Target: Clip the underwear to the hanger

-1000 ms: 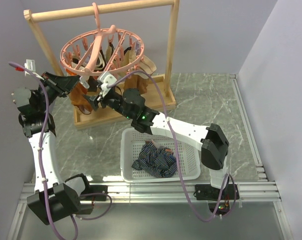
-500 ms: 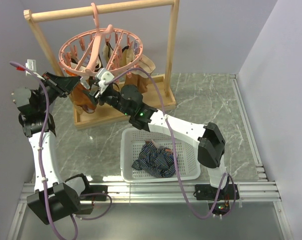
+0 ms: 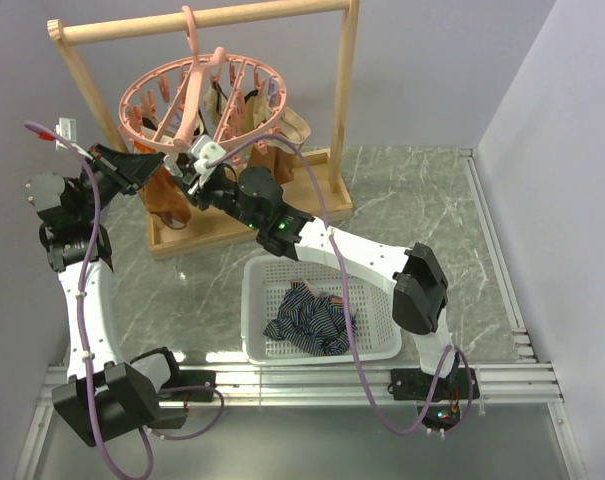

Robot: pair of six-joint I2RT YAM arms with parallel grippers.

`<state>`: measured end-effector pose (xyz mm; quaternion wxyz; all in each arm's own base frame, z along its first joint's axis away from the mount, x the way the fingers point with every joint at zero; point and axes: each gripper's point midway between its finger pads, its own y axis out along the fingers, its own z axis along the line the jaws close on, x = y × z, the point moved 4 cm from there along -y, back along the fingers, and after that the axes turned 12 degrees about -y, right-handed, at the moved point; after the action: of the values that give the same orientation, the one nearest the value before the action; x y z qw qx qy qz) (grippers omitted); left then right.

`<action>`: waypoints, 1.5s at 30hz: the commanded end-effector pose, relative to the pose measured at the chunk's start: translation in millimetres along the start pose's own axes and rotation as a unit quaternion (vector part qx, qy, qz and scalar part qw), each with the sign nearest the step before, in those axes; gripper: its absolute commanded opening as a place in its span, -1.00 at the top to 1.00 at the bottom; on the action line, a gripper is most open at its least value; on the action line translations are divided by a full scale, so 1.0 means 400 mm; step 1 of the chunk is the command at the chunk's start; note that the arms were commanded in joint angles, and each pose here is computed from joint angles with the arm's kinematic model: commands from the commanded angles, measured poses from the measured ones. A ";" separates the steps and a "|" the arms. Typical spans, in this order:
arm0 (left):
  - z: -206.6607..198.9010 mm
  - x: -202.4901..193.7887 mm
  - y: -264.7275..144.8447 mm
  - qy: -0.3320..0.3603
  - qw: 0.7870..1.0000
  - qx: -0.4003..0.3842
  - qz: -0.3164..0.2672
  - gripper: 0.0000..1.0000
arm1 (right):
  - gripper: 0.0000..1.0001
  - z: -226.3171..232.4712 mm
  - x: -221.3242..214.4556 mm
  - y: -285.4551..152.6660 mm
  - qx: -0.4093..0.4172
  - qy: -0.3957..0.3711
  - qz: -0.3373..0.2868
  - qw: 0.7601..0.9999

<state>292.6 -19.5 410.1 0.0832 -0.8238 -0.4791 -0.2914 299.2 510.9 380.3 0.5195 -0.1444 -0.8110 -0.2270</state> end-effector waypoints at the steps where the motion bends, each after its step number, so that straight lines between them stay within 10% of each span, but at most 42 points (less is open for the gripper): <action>1: -0.021 -0.013 -0.004 0.016 0.999 -0.016 0.024 0.99 | 0.31 -0.047 0.090 0.006 -0.024 0.000 -0.046 0.999; 11: -0.023 -0.017 0.000 0.019 0.999 -0.017 0.028 0.99 | 0.24 -0.053 0.101 0.015 -0.028 -0.009 -0.053 0.998; 18: -0.023 -0.019 -0.001 0.017 0.999 -0.016 0.029 0.99 | 0.81 -0.052 0.095 0.014 -0.025 -0.010 -0.048 0.998; 28: -0.029 -0.025 -0.015 0.020 0.999 -0.008 0.025 0.01 | 1.00 -0.053 0.089 0.007 -0.027 -0.010 -0.045 0.999; 45: -0.038 -0.006 -0.046 0.064 0.998 -0.026 0.006 -0.11 | 1.00 -0.054 0.084 0.002 -0.018 -0.003 -0.043 0.999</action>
<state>273.5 -13.9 411.4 0.0932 -0.8148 -0.4736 -0.3212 305.1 506.4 394.8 0.5112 -0.1406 -0.8129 -0.2411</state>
